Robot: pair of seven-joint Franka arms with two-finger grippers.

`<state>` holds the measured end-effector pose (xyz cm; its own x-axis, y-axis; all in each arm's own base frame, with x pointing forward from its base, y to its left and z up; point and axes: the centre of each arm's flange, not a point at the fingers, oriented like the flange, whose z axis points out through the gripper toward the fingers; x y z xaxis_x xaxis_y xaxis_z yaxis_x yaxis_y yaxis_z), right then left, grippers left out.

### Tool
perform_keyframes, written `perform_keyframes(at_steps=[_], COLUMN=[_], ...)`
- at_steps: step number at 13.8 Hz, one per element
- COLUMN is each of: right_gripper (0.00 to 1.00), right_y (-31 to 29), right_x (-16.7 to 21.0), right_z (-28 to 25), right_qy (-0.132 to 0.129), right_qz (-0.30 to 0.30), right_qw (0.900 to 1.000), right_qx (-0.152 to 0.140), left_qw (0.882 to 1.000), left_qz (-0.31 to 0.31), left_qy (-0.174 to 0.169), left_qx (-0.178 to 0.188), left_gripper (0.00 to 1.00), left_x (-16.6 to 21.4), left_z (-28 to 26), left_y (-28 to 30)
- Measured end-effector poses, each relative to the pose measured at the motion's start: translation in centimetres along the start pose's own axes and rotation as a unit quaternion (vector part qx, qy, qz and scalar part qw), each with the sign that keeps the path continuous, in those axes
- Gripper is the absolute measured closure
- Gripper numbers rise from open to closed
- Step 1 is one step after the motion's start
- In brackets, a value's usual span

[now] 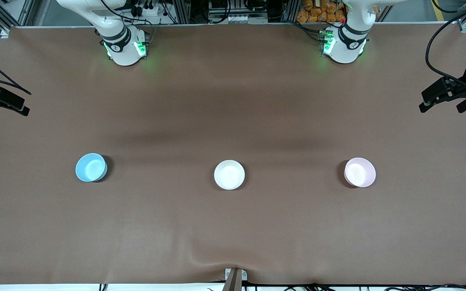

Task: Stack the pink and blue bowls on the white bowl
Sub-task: 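Move the right gripper to the blue bowl while the left gripper reaches pink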

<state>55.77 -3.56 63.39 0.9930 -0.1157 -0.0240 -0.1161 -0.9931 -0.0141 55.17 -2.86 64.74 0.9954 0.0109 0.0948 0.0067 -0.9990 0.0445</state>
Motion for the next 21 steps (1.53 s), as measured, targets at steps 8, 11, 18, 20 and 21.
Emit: perform_keyframes(at_steps=[8, 11, 18, 20, 21], right_gripper=[0.0, 0.0, 0.0, 0.0, 0.0], right_y=[0.0, 0.2, 0.2, 0.0, -0.1], right_x=[0.0, 0.2, 2.8, 4.3, 5.0], right_z=[0.1, 0.4, 4.3, 6.0, 6.8], right_qy=[-0.001, -0.003, -0.024, -0.014, -0.01], right_qz=[0.001, 0.006, 0.009, 0.009, 0.009], right_qw=[1.0, 1.0, 1.0, 1.0, 1.0], right_qx=[0.0, -0.001, -0.006, -0.006, -0.006], left_qw=[1.0, 0.998, 0.997, 0.998, 0.998], left_qz=[-0.003, -0.001, 0.027, 0.038, 0.045], left_qy=[-0.025, -0.06, -0.065, -0.042, -0.034], left_qx=[0.001, 0.0, 0.026, 0.035, 0.034], left_gripper=[0.0, 0.0, 0.0, 0.0, 0.0], left_x=[0.8, 2.5, 7.1, 6.7, 6.1], left_z=[2.4, 6.8, 21.8, 26.3, 28.6], left_y=[-1.3, -3.8, -7.2, -8.0, -8.4])
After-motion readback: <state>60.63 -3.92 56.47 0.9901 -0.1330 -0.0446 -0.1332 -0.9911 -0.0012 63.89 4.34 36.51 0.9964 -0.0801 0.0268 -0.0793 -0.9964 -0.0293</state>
